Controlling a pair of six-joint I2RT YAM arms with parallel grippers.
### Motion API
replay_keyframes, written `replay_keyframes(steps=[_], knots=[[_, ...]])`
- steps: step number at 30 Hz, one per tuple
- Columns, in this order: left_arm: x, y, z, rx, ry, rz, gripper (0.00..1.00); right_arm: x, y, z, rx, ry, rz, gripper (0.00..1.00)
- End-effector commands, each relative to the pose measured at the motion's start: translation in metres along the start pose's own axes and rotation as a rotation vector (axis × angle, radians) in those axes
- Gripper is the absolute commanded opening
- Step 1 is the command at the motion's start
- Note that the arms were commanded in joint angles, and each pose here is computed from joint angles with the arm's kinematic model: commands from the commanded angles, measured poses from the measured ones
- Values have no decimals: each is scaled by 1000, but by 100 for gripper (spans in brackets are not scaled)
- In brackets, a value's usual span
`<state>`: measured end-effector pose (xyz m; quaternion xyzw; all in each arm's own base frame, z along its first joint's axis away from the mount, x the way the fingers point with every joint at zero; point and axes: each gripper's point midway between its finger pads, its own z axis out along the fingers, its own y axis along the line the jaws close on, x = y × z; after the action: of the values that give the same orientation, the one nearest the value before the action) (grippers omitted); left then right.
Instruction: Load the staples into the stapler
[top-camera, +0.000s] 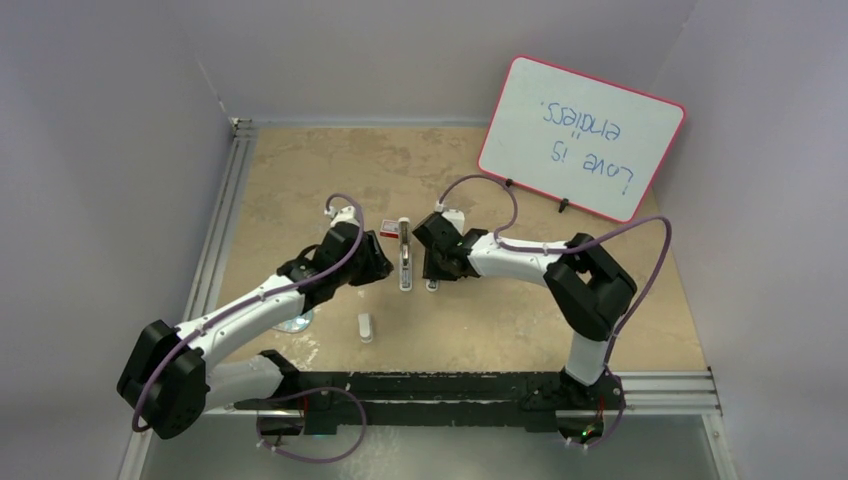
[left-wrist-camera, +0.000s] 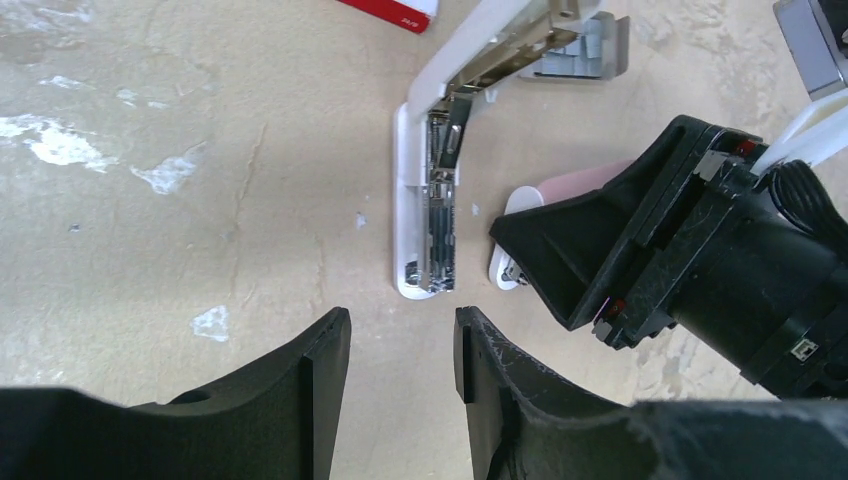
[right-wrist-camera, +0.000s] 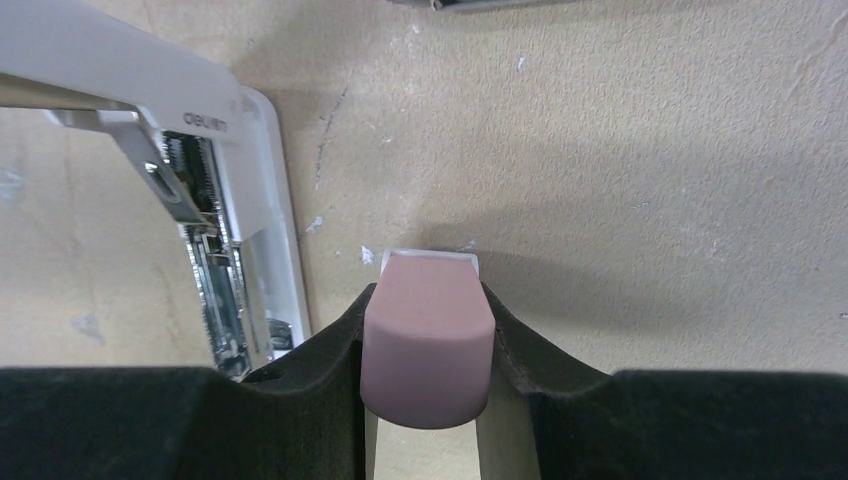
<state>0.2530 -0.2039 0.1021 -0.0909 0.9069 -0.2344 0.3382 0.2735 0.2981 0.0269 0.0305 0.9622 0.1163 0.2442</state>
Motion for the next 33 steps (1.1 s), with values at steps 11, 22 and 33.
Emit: replay_keyframes(steps=[11, 22, 33], knots=[[-17, -3, -4, -15, -49, 37, 41, 0, -3, -6, 77, -26, -60, 50], [-30, -9, -14, -17, -72, 42, 40, -22, 14, -44, -7, -89, -18, 55], [-102, -34, -78, -32, -251, 121, 42, 17, 87, -98, -261, -75, -144, 54]])
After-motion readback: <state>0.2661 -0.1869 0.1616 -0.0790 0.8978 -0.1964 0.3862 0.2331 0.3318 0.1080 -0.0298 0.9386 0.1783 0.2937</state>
